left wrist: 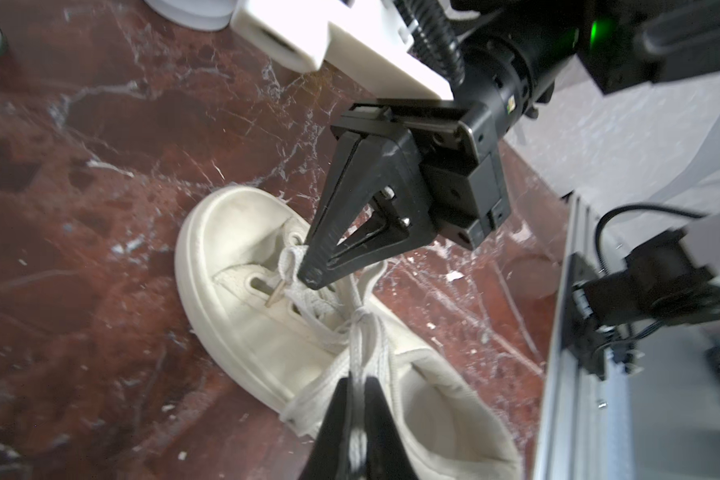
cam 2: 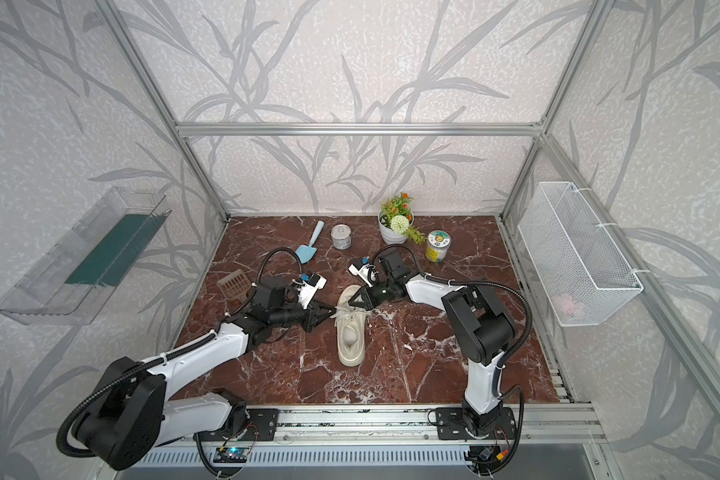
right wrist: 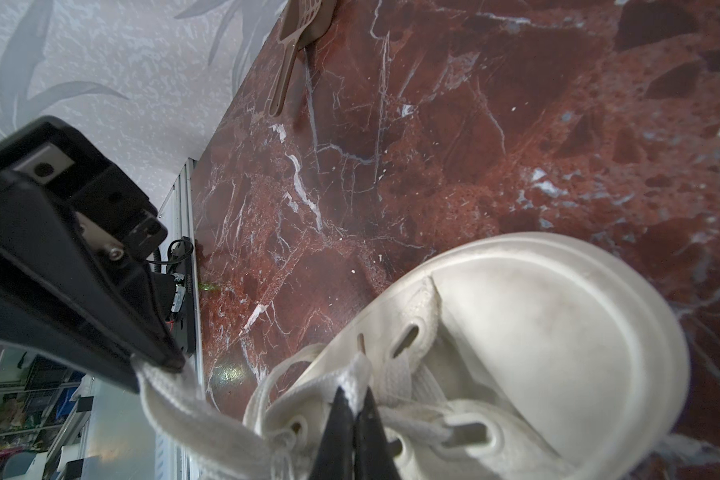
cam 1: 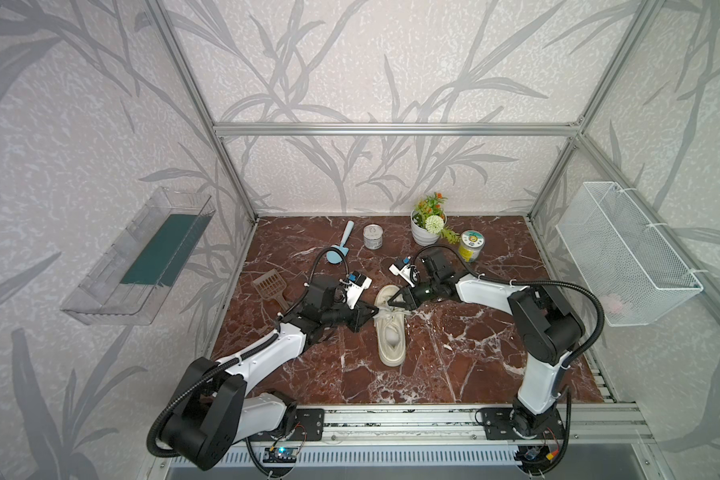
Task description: Tie the shoes
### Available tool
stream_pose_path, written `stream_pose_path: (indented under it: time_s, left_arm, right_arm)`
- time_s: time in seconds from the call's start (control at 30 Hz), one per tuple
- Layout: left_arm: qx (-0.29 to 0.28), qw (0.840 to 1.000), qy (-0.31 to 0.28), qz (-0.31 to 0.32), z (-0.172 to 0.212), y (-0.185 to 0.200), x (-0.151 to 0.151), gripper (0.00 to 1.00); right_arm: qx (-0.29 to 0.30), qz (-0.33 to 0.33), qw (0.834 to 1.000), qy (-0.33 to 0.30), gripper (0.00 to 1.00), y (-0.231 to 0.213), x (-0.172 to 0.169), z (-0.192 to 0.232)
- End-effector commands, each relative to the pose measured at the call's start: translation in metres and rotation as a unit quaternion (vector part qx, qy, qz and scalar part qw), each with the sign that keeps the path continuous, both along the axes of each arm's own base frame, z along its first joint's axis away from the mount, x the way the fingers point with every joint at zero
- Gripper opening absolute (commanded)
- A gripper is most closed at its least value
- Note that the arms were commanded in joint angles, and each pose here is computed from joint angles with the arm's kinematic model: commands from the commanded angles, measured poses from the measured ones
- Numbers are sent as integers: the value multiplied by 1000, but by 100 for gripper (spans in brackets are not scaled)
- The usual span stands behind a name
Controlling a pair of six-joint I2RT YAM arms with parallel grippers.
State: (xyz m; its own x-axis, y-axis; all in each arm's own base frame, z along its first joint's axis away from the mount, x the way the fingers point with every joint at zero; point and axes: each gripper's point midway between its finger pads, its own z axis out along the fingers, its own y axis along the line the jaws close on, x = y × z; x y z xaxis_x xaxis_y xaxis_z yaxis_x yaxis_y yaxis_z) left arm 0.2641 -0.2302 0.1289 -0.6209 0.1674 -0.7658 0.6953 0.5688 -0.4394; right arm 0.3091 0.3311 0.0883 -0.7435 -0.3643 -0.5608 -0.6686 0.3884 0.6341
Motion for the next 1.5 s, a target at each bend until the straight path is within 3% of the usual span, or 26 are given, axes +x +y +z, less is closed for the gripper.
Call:
stream_pose_path:
  time_s: [0.0,0.77,1.47]
  left_arm:
    - [11,1000,3,-1,-7,1,-2,0]
    - [100,994,-9,39,-22,26,27,0]
    - [107,993,12,41,-33,25,40,0]
  right_arm:
    - [-1,-4,1000,-24,0,-3,0,17]
    - [-29,-99,994,-38,0,-78,1,16]
    - [-51,-118,992,-14,0,-102,-21,3]
